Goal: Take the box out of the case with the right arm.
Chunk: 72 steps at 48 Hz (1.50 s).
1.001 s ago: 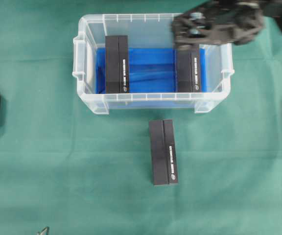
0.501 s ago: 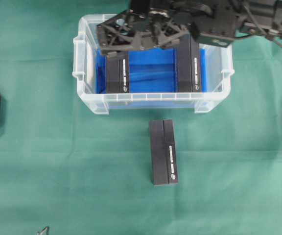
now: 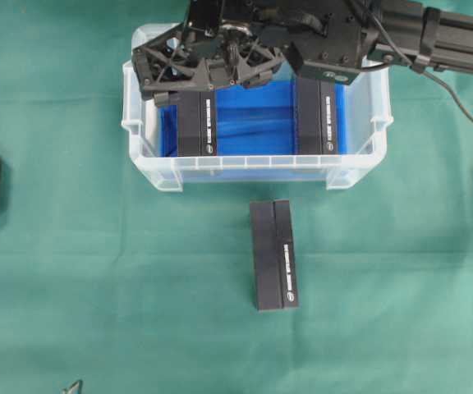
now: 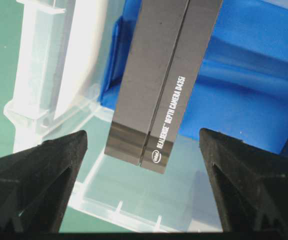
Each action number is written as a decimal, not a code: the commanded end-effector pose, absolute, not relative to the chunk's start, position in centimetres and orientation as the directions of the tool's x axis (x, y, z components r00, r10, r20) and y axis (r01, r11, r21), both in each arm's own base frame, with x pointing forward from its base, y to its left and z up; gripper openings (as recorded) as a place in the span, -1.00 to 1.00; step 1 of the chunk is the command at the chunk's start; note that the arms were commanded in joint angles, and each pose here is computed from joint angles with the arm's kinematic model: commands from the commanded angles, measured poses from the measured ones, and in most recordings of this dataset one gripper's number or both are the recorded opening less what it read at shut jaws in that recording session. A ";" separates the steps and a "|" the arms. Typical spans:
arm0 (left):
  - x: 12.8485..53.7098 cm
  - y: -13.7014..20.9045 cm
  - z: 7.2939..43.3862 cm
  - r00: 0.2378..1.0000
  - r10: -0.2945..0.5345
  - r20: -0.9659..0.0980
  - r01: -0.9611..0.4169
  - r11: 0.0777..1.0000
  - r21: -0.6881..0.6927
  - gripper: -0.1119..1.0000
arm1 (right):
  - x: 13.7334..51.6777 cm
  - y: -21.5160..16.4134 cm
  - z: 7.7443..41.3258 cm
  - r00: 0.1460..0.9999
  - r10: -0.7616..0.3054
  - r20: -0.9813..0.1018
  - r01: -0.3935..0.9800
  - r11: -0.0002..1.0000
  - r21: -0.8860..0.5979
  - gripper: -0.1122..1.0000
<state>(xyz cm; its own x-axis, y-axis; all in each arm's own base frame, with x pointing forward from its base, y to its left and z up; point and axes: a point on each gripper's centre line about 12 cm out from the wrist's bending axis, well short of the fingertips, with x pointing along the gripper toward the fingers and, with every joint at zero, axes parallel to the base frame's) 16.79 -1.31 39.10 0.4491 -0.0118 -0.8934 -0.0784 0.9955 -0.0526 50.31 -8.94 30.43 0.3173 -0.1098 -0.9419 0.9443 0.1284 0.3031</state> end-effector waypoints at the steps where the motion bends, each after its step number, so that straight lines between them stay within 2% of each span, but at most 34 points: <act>1: 16.9 -1.3 39.5 0.462 -0.010 -0.887 -0.080 0.995 -0.053 -0.81 | 50.2 -8.7 32.5 0.369 -0.115 -0.922 0.925 0.137 0.353 0.86; 72: 16.9 -1.3 39.5 0.460 -0.009 -0.888 -0.082 0.995 -0.053 -0.81 | 50.4 -8.8 32.5 0.384 -0.126 -0.915 0.919 0.144 0.366 0.87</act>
<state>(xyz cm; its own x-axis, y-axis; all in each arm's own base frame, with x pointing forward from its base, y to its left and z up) 16.81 -1.33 39.06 0.4464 -0.0122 -0.8948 -0.0770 0.9957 -0.0521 50.51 -8.94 30.51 0.3339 -0.1162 -0.9354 0.9383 0.1358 0.3180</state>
